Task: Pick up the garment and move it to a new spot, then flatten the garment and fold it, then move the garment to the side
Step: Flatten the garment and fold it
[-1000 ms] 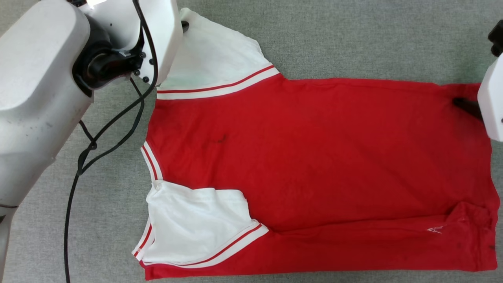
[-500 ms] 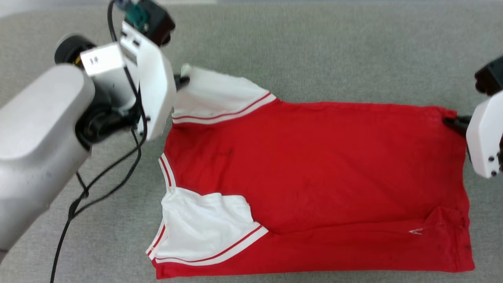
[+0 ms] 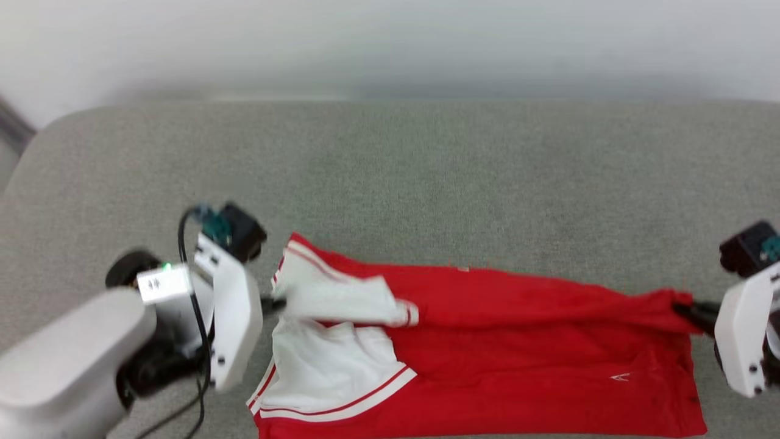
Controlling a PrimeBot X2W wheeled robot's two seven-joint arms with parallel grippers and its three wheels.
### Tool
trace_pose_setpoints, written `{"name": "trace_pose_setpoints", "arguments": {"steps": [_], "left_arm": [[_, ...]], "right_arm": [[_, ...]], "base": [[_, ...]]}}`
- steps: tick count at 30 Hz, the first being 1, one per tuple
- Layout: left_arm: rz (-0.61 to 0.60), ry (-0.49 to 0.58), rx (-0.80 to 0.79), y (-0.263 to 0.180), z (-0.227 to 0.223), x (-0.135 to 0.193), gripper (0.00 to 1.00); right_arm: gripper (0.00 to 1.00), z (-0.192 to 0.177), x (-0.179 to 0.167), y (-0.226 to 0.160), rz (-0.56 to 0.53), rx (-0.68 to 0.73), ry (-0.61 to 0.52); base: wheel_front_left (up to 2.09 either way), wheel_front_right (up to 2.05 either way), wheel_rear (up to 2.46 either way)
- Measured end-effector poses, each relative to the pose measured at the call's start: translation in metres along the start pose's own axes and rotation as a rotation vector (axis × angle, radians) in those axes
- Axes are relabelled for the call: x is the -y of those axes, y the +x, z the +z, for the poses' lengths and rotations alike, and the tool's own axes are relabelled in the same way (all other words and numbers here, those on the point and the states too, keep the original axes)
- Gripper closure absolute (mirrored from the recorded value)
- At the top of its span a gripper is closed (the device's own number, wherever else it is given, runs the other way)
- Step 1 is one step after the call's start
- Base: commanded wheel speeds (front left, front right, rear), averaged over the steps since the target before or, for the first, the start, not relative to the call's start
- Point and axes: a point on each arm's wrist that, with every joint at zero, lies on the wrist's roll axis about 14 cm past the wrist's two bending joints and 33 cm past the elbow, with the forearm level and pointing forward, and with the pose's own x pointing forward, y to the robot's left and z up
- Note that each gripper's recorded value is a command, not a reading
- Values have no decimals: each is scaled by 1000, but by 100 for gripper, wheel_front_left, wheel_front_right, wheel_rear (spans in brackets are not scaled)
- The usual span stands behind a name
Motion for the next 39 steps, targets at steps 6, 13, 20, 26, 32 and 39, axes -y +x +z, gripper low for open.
{"name": "trace_pose_setpoints", "arguments": {"steps": [6,13,20,26,32,39], "left_arm": [[-23,-72,-97,-6,-57,23,100],[-68,-162,-190,9,-105,43,100],[-53,-194,-126,19,-103,41,0],[42,-134,109,6,-63,23,0],[201,-96,368,-14,-29,3,0],[388,-58,565,-31,-14,-18,0]], "right_arm": [[100,-35,-12,-11,16,-33,45],[100,-75,-26,-4,39,-105,102],[0,-82,-26,-1,22,-83,122],[0,-49,-14,-18,-18,76,108],[0,-21,4,-39,-71,249,174],[0,-34,26,-42,-146,288,309]], "base": [[0,0,0],[0,0,0],[0,0,0],[0,0,0],[0,0,0],[0,0,0]]}}
